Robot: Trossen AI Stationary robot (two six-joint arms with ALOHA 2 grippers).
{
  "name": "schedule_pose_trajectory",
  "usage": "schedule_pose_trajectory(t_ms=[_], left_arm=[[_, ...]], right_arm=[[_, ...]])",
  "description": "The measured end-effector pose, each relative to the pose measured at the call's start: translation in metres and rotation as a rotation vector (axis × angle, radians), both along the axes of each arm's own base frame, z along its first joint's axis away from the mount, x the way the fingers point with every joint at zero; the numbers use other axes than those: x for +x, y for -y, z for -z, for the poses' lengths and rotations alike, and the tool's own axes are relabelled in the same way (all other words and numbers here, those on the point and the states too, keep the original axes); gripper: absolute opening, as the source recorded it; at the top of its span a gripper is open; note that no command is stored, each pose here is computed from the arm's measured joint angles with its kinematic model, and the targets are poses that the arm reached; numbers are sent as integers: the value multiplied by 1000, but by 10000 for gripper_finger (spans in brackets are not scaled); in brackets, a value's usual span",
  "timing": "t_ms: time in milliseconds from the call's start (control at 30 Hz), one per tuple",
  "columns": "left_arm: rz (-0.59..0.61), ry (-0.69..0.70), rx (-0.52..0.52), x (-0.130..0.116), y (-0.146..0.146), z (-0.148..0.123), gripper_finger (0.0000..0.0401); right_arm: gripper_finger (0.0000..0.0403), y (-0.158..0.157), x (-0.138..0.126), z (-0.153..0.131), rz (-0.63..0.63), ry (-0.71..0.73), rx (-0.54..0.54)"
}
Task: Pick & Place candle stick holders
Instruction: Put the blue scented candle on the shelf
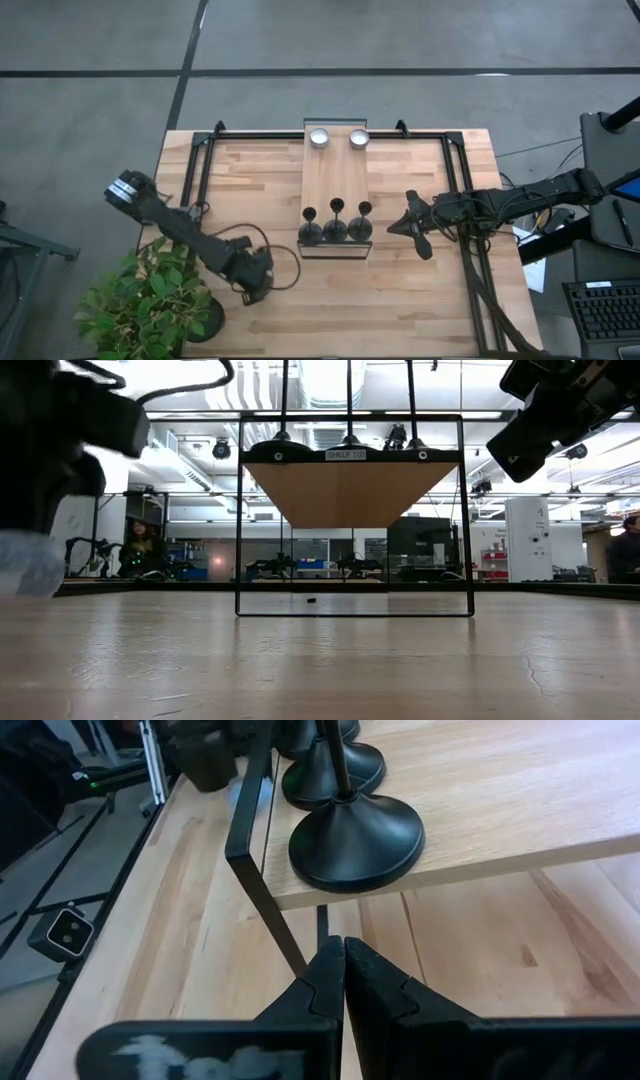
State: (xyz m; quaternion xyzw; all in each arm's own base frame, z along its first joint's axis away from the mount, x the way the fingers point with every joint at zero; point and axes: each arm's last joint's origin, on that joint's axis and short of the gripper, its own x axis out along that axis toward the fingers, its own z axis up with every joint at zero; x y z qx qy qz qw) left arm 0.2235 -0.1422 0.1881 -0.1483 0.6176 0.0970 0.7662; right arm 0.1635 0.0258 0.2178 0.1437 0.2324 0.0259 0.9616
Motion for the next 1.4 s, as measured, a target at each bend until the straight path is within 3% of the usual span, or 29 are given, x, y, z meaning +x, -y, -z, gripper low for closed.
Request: schedule_pose_trajectory(t_ms=[200, 433, 800, 967, 1400], left_arm=[[-70, 75, 51, -16, -28, -35, 0], [-207, 254, 203, -38, -65, -71, 0], [-546, 469, 374, -43, -120, -108, 0], [-694, 518, 367, -36, -149, -132, 0], [-713, 666, 250, -1, -220, -173, 0]], right_arm=[[8, 0, 0, 2, -1, -6, -1], [8, 0, -1, 7, 0, -20, -4], [8, 0, -3, 16, 0, -19, -3], [8, 0, -3, 20, 0, -2, 0], [8, 0, -3, 20, -2, 0, -3]])
